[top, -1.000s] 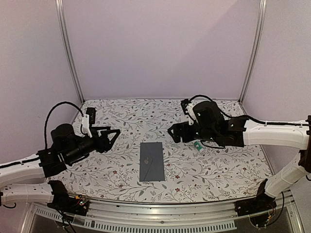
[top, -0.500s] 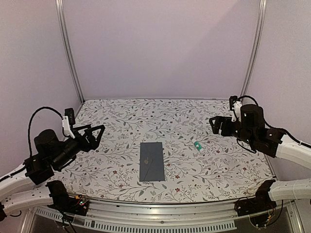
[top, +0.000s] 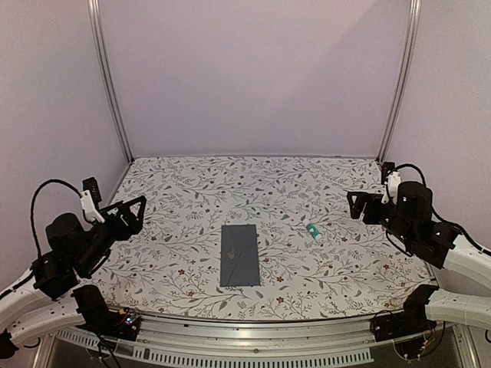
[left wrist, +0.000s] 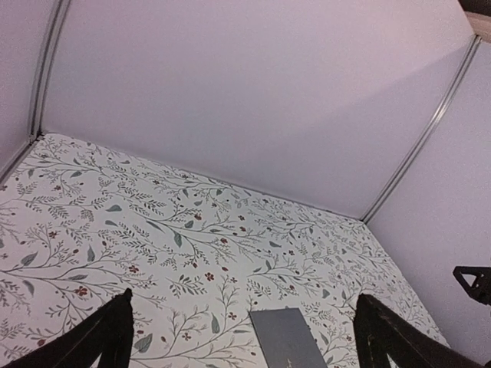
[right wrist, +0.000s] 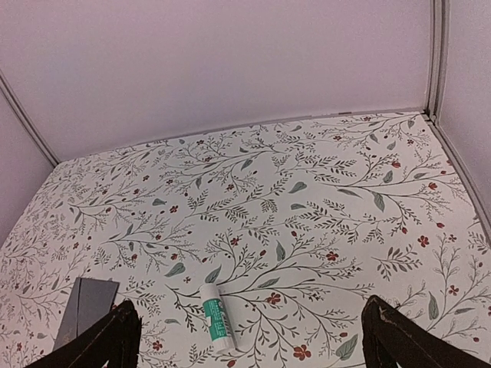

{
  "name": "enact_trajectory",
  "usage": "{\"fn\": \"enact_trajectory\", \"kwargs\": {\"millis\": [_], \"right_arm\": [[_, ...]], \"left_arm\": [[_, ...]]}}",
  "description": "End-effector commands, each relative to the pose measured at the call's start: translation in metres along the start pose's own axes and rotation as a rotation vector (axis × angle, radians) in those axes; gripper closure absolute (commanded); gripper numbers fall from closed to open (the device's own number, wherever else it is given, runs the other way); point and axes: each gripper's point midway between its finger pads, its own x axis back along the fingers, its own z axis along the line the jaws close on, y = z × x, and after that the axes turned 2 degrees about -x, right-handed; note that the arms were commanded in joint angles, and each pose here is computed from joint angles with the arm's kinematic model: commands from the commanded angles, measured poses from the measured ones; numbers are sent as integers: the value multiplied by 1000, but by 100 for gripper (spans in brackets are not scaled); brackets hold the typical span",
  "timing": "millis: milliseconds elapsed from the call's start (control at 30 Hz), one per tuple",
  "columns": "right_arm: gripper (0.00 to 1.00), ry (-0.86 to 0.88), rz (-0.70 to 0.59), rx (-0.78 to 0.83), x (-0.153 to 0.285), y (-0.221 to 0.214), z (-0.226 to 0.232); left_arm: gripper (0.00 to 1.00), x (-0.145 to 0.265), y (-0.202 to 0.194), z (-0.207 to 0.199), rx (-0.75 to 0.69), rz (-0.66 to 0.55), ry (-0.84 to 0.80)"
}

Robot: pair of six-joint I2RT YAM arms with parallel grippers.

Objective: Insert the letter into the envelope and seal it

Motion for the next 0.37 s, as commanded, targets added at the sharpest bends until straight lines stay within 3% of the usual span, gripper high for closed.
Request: {"fn": "enact_trajectory", "kwargs": {"millis": [0,333], "right_arm": [[1,-11,-32,11,0,6,-3],[1,10,-50,20,2,12,1]], "left_arm": [[0,-1,-9,8,-13,16,35],[0,-2,-10,7,-21,22,34]]}}
